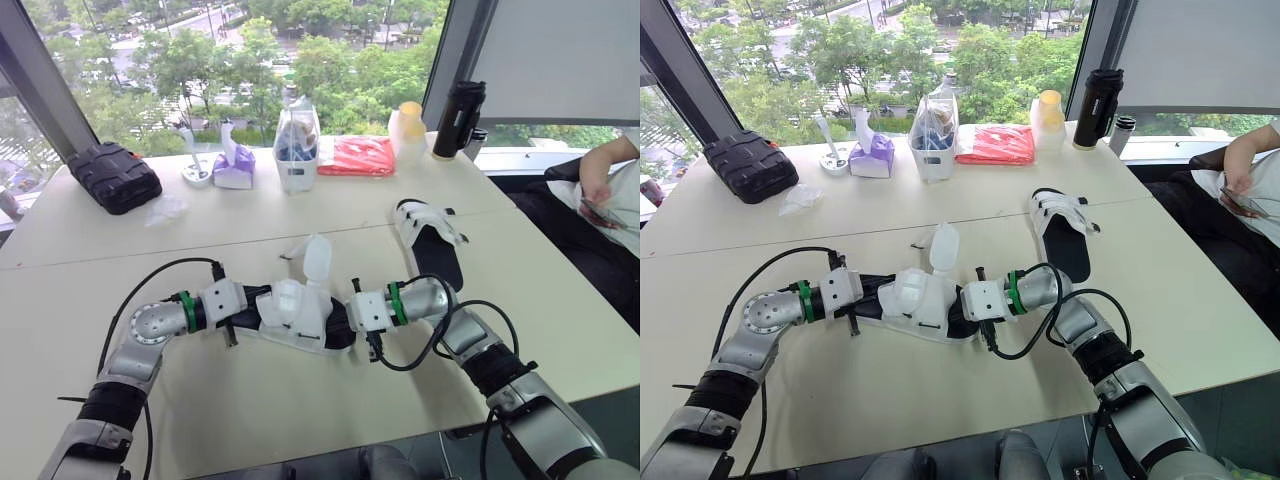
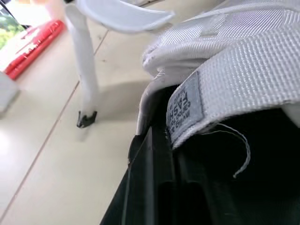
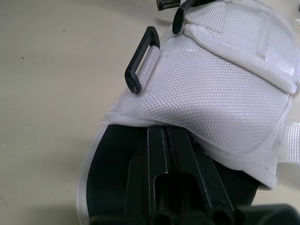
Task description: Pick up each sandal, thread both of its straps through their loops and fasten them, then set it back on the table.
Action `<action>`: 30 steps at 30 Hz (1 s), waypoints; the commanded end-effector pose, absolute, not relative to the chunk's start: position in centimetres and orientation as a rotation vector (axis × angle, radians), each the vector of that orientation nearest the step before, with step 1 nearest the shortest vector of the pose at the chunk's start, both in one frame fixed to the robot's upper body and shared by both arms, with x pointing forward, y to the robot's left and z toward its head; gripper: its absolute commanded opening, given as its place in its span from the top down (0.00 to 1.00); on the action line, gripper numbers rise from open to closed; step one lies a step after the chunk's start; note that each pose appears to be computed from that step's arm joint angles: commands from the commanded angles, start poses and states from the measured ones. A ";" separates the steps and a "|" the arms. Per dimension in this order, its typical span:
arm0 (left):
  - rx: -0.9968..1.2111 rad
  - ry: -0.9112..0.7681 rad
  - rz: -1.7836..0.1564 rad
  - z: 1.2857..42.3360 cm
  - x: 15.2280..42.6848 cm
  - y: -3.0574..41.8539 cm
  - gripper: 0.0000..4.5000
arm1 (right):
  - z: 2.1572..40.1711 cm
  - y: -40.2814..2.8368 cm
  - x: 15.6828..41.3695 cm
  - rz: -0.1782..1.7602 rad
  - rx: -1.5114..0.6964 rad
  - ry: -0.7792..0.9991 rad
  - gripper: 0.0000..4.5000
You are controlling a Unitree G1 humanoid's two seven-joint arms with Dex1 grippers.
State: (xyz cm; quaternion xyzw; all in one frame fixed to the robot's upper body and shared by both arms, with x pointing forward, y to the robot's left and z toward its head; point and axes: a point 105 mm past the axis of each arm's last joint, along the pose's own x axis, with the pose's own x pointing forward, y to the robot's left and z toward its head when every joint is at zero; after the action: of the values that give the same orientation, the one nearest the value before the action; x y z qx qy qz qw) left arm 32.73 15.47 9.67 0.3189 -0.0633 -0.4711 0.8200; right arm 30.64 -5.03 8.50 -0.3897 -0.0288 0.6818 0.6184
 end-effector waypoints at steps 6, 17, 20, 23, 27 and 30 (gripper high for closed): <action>0.825 -0.354 -0.929 12.7 33.0 15.5 0.99 | 4.6 -6.3 29.5 1.627 -0.926 0.124 1.00; 1.060 -0.742 -0.951 16.7 32.3 12.8 0.99 | 4.6 -6.2 29.6 1.623 -0.928 0.120 1.00; 1.099 -0.790 -0.951 17.0 32.3 12.5 0.99 | 4.6 -6.2 29.6 1.621 -0.926 0.122 1.00; 1.141 -0.820 -0.987 16.9 32.0 12.1 0.99 | 4.6 -6.2 29.6 1.618 -0.925 0.123 1.00; 1.155 -0.735 -1.027 15.7 32.1 12.6 0.99 | 4.6 -6.3 29.6 1.616 -0.925 0.123 1.00; 1.108 -0.626 -1.074 13.8 31.2 13.4 0.99 | 4.6 -6.2 29.6 1.616 -0.921 0.121 1.00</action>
State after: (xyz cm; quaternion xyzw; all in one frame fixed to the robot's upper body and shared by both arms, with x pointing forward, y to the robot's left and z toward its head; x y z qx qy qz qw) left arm 32.12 14.05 13.32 0.5075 -0.2615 -0.4666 0.6755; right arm 30.59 -5.06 8.54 -0.3893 -0.0305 0.6806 0.6200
